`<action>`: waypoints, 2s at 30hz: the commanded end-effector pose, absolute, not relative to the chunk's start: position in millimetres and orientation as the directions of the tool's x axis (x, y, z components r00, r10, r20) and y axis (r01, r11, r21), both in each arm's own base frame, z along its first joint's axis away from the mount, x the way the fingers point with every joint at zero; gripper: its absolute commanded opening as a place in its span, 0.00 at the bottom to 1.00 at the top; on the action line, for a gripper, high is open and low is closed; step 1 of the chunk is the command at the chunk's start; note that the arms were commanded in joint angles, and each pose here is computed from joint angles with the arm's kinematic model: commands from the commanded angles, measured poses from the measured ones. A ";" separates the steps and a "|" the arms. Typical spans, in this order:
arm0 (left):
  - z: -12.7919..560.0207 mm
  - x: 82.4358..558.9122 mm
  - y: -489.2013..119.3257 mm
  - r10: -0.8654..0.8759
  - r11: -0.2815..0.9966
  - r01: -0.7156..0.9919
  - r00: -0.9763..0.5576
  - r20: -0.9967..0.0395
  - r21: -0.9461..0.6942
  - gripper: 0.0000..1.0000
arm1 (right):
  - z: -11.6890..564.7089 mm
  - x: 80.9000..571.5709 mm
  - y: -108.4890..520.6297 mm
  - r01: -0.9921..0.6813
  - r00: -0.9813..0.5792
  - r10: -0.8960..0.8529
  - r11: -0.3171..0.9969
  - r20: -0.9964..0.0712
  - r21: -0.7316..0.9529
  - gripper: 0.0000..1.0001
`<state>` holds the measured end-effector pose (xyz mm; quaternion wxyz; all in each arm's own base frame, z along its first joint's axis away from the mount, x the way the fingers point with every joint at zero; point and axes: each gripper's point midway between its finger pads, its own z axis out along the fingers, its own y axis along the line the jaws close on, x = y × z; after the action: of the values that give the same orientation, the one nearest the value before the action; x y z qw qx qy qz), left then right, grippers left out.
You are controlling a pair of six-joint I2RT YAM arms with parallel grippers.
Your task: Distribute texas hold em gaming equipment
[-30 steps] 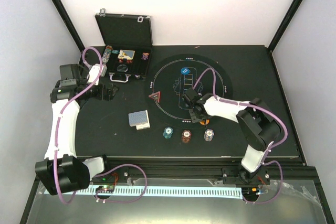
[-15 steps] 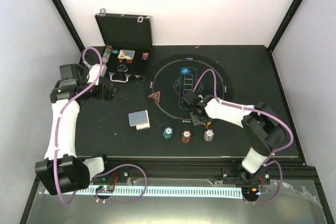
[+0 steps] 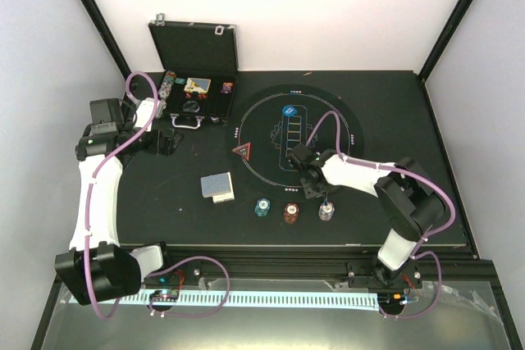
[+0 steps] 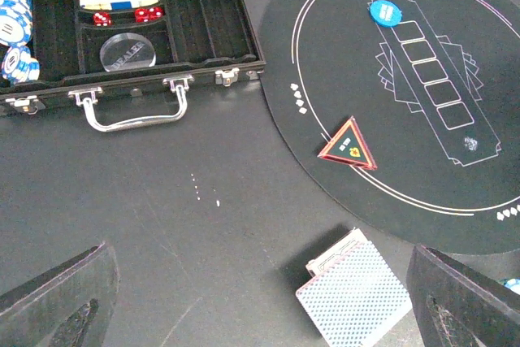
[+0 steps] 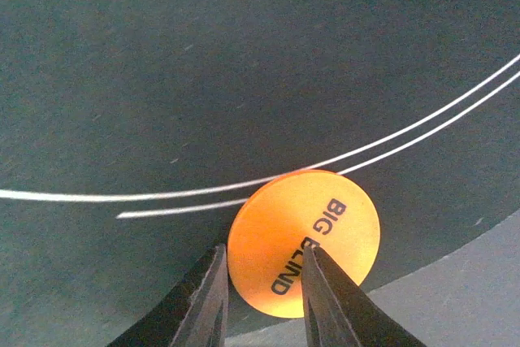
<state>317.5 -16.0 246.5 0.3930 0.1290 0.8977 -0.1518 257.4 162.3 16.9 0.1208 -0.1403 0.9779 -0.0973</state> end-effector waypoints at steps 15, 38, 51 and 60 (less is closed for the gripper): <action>260.3 318.4 -10.3 0.117 0.926 0.346 -0.640 -0.760 -0.148 0.99 | 19.7 326.4 135.1 -0.115 -0.949 -0.177 0.964 -0.261 -0.238 0.22; 259.9 312.5 1.9 0.127 0.951 0.293 -0.667 -0.734 -0.102 0.99 | 118.5 219.0 311.4 -0.560 -0.791 -0.495 0.822 -0.359 0.100 0.86; 258.6 307.7 0.7 0.153 0.947 0.312 -0.660 -0.736 -0.083 0.99 | 79.3 199.3 333.5 -0.633 -0.759 -0.597 0.769 -0.261 0.081 0.86; 256.9 306.6 0.4 0.162 0.944 0.320 -0.661 -0.733 -0.080 0.99 | 64.0 194.9 345.8 -0.654 -0.747 -0.624 0.752 -0.230 0.083 0.86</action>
<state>312.9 -1.1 245.1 0.3807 0.1266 0.9092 -0.1117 196.9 333.6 62.1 0.0935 -0.3291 0.9371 0.0699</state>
